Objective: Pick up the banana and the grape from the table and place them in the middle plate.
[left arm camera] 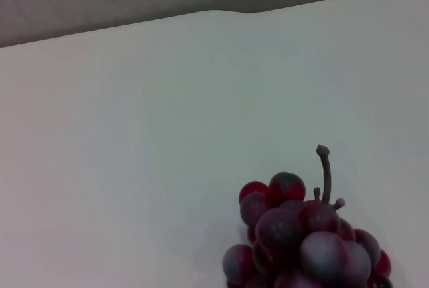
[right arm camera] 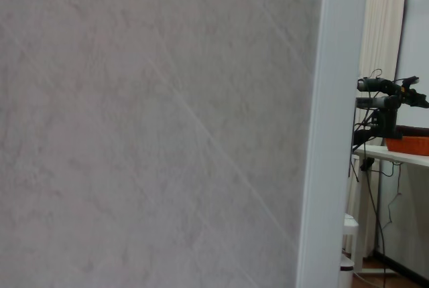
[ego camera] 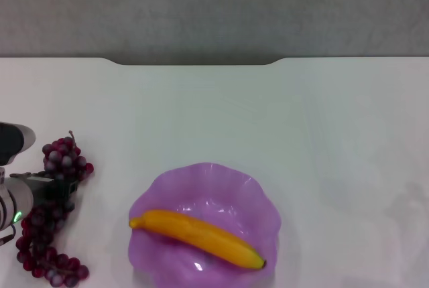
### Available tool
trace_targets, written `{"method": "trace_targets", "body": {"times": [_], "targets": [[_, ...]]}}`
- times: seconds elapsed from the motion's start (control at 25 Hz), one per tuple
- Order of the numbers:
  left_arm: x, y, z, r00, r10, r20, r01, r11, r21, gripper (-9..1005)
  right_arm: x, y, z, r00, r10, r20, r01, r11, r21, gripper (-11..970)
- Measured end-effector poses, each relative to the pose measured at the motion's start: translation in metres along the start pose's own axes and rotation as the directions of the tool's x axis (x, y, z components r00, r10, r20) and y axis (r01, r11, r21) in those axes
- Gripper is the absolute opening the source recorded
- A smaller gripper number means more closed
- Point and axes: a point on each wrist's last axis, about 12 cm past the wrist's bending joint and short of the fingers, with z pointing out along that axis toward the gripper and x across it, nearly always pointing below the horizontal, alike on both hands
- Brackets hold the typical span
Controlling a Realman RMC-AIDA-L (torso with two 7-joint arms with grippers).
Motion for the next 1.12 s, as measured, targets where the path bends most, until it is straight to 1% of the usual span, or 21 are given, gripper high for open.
{"method": "trace_targets", "body": {"times": [0.28,0.88,1.12], "targets": [[0.0008,-0.0001,-0.0001,1.0,0.021,-0.01,-0.021,1.0,0.0,540,-0.0002,0.0001,0.0002,1.0,0.0,0.001,0.0,1.0,0.0,21],[0.0004,-0.0008,0.0001,1.0,0.025,-0.018,-0.025,1.0,0.002,532,-0.001,0.001,0.0014,1.0,0.0,0.003,0.0,1.0,-0.003,21],[-0.0054,-0.0023,-0.0059,1.0,0.028,0.009,-0.028,1.0,0.008,529,-0.001,0.001,0.0014,1.0,0.0,0.003,0.0,1.0,-0.003,21]]}}
